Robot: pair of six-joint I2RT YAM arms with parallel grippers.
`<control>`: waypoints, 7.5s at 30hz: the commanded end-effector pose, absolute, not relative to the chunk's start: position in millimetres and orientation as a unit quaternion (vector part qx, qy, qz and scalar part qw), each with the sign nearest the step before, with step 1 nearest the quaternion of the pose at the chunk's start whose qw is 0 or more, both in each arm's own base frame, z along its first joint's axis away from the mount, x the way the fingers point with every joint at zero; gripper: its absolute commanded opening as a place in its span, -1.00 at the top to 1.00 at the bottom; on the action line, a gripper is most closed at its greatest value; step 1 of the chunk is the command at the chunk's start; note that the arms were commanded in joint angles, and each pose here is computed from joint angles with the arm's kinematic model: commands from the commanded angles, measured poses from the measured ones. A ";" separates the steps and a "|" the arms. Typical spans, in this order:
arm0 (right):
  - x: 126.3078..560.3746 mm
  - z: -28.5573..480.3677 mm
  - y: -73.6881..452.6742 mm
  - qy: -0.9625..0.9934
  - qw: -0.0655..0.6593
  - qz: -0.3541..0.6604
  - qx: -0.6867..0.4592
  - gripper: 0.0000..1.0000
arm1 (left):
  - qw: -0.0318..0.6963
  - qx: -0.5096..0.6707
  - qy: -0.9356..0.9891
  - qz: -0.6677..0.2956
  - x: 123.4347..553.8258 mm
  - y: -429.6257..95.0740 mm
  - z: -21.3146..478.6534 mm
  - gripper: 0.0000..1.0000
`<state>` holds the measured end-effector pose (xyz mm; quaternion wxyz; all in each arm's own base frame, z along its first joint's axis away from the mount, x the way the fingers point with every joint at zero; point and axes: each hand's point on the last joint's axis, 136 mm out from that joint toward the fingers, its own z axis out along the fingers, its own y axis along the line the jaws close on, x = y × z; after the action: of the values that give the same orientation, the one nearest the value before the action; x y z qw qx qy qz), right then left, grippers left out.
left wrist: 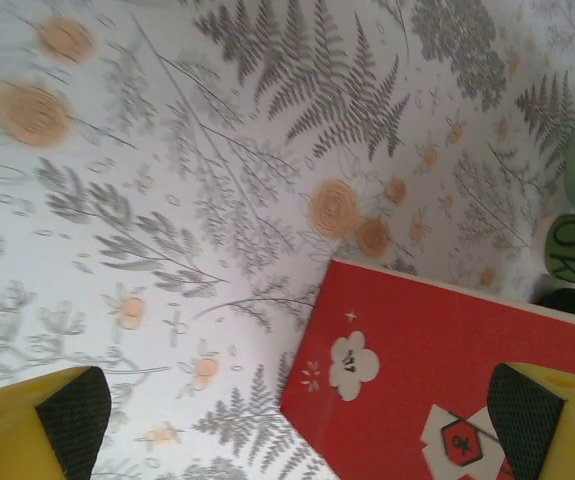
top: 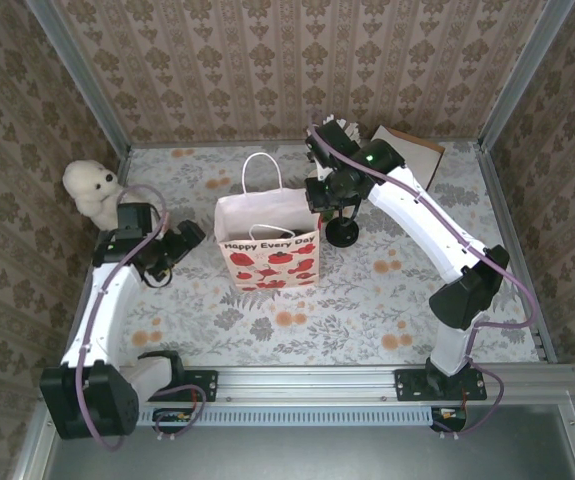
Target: Pack the takeout coffee
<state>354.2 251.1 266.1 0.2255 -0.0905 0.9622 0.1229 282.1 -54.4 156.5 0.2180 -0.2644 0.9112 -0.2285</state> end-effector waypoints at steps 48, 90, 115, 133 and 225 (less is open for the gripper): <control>519.8 246.6 106.3 0.860 0.309 0.367 0.175 0.09 | 0.460 -0.189 0.833 -0.243 337.2 -45.8 284.1 -1.00; 514.1 251.8 132.0 0.845 0.354 0.356 0.181 0.28 | 0.419 -0.159 0.847 -0.285 351.5 -64.6 262.6 -1.00; 530.0 211.1 173.8 0.843 0.339 0.342 0.240 0.27 | 0.402 -0.150 0.859 -0.278 356.1 -66.0 242.8 -1.00; 520.1 226.8 168.3 0.845 0.356 0.328 0.225 0.69 | 0.404 -0.149 0.855 -0.290 362.3 -69.1 245.9 -1.00; 314.8 298.1 308.5 0.860 0.184 0.331 -0.342 0.41 | 0.220 -0.177 0.923 -0.262 321.9 -99.1 177.1 -1.00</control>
<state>311.9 329.8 294.8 0.1648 -0.3473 0.8427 0.3770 321.1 -96.1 175.7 0.2214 -0.1830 0.9219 -0.2600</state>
